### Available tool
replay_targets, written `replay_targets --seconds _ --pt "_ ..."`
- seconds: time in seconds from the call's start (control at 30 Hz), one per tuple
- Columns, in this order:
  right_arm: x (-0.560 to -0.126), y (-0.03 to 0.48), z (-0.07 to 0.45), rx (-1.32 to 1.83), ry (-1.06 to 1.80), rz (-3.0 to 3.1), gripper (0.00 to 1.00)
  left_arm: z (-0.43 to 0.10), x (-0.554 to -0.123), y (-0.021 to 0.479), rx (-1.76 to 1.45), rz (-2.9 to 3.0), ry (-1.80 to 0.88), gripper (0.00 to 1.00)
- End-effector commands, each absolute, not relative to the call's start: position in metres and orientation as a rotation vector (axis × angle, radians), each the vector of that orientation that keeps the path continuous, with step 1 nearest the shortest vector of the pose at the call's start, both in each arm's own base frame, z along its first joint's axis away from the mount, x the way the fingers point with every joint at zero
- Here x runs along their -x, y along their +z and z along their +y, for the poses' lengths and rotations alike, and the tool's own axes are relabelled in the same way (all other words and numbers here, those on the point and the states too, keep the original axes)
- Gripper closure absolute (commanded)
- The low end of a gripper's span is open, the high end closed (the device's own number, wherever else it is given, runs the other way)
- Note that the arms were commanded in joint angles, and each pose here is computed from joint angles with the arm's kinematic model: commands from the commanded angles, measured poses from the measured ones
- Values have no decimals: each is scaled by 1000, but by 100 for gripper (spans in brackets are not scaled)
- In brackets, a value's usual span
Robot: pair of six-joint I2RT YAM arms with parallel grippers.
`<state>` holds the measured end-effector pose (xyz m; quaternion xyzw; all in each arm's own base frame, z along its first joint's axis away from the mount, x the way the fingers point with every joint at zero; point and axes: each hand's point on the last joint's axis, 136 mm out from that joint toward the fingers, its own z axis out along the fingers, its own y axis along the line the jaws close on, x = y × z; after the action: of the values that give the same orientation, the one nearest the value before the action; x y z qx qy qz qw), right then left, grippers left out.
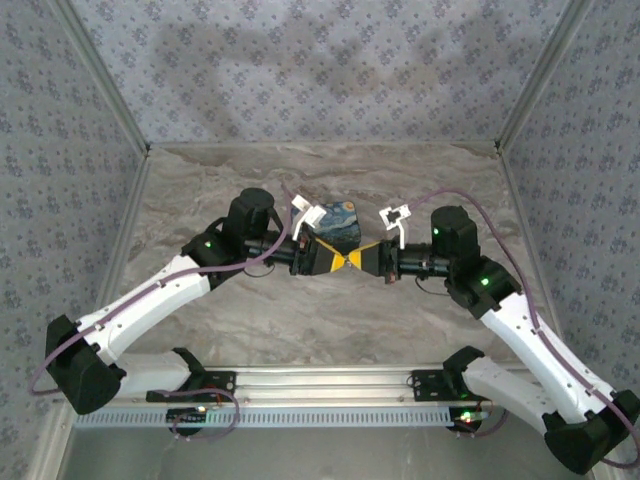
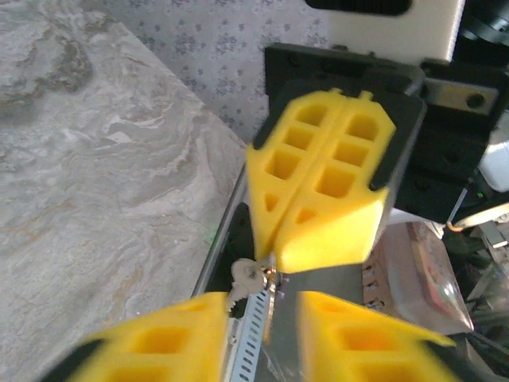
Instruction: Unlock the padlock with the key
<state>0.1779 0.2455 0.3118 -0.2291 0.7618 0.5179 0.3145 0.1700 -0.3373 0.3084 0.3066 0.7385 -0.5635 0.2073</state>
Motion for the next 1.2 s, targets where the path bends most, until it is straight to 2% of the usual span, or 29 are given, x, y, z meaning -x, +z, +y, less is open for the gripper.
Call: replay_targets --seconds 0.0,0.03,0.23,0.3,0.5,0.67,1.03,1.17 --pt "-185 320 238 628 1192 1954 100 -329 -197 324 -707 2036 -1536 60" --pt "-190 319 235 612 1137 1952 100 -326 -202 324 -660 2042 -1546 56" --pt "-206 317 223 622 735 1866 100 -319 -218 328 -457 2085 -1585 48" --pt "-209 324 220 620 610 1790 100 -321 -221 329 -386 2110 -1629 41" --pt "-208 345 217 643 313 1580 100 -329 -225 334 -241 2147 -1766 37" --pt "-202 354 228 690 189 1472 100 -341 -221 347 -214 2147 -1870 31" --pt "-205 354 239 712 76 1422 100 -356 -206 365 -269 2131 -1958 39" --pt "-204 350 243 737 47 1419 100 -355 -203 370 -281 2114 -1972 47"
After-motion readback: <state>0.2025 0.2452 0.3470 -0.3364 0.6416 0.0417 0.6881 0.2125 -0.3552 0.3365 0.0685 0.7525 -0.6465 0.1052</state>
